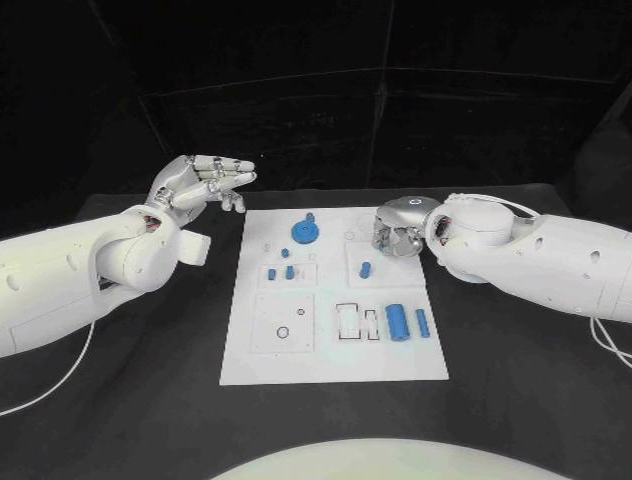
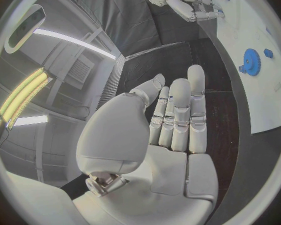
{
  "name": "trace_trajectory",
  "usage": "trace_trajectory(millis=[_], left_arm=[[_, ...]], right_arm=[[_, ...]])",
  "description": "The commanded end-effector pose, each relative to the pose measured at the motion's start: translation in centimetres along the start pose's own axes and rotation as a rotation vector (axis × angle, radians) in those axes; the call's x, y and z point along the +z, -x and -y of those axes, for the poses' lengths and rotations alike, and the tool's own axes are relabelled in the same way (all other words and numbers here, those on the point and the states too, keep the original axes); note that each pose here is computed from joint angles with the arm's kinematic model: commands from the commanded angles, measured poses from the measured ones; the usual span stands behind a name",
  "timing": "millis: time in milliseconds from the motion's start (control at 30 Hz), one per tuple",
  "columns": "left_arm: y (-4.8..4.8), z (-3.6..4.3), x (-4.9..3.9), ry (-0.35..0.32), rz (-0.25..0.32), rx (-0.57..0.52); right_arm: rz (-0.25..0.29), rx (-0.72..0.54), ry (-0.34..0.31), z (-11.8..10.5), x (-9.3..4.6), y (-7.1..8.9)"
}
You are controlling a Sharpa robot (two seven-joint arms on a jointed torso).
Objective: Assemble the parts on the task board
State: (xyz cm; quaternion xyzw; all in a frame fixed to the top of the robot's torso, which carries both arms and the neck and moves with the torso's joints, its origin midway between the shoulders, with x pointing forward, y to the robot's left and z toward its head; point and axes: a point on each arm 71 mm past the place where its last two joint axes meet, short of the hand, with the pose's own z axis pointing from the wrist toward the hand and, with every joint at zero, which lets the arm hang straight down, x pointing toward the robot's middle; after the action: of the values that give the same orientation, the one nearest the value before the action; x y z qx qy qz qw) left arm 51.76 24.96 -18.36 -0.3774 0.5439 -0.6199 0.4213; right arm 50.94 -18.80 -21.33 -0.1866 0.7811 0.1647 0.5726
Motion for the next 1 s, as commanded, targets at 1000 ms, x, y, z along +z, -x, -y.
trace_trajectory(millis=[1000], left_arm=[[0.47, 0.15, -0.01, -0.01, 0.012, 0.0]], right_arm=[[0.26, 0.055, 0.102, -3.6, -4.2, 2.7]])
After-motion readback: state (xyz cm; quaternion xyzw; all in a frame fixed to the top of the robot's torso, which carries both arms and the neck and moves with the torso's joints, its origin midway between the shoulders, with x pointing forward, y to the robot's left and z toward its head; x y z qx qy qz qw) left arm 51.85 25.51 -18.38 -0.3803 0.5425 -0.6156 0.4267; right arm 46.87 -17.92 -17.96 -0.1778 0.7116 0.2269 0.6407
